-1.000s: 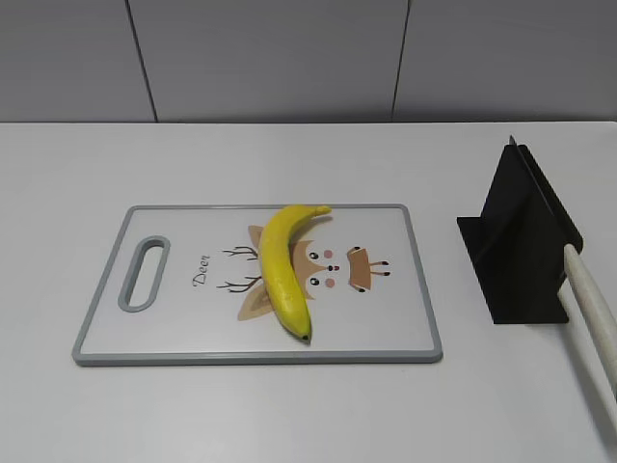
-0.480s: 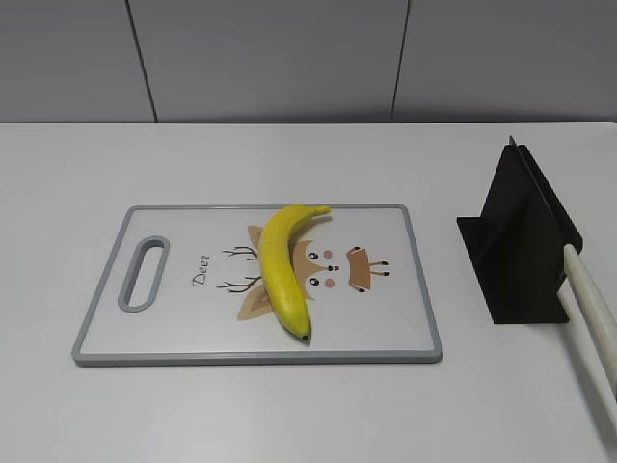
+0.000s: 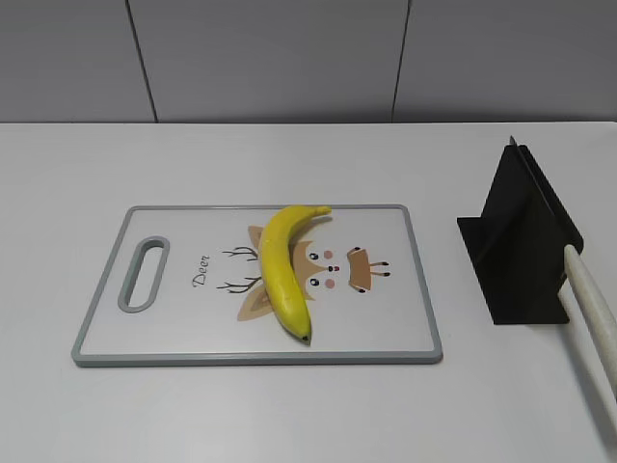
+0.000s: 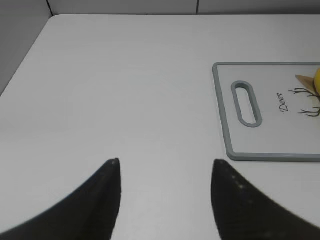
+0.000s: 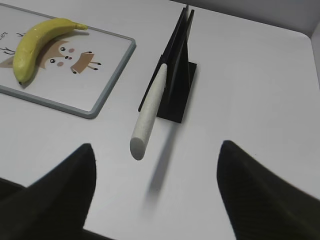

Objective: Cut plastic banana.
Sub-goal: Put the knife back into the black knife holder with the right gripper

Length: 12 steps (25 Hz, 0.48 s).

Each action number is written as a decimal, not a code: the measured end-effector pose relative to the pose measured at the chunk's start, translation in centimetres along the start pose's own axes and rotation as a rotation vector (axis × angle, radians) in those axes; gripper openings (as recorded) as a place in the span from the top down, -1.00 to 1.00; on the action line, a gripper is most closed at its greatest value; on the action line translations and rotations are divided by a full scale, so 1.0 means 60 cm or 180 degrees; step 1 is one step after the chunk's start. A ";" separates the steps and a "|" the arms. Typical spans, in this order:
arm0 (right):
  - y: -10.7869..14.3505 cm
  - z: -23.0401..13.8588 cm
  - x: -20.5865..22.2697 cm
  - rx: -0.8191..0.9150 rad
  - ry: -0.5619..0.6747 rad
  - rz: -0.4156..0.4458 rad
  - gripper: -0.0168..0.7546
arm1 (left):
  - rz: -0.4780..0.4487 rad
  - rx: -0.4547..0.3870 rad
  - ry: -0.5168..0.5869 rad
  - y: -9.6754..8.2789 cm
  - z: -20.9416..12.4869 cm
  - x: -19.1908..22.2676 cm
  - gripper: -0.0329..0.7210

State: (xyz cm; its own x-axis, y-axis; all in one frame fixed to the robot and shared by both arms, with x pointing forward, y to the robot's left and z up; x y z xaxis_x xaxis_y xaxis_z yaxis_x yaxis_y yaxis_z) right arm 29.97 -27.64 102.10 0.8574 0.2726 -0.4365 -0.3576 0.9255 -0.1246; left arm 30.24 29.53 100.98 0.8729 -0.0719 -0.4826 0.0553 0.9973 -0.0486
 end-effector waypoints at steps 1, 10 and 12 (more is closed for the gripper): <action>0.000 -0.001 0.001 -0.0007 0.0003 0.0002 -0.56 | 0.0000 0.0000 0.0000 0.000 0.000 0.000 -0.56; 0.000 0.000 0.001 -0.0013 -0.0012 -0.0001 -0.56 | 0.0000 0.0000 0.0000 0.000 0.000 0.000 -0.55; 0.000 0.000 0.001 -0.0010 -0.0011 -0.0009 -0.56 | 0.0000 0.0000 0.0000 0.000 0.000 0.000 -0.54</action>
State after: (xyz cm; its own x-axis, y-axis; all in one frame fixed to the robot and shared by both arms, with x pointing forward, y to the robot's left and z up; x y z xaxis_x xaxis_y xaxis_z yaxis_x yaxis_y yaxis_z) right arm 30.06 -27.63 102.09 0.8596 0.2710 -0.4331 -0.3564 0.9255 -0.1284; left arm 30.24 29.53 100.98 0.8729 -0.0719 -0.4826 0.0553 0.9973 -0.0486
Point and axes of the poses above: a point on each arm's last joint axis where the gripper is mounted, x pointing out along that axis toward the gripper, y along the wrist's bending axis when the last joint is at zero, z = x × y, the point moved 8 cm from there along x, pointing out along that axis toward the gripper, and after that the axes turned 6 degrees about -x, right-handed, at the moved point
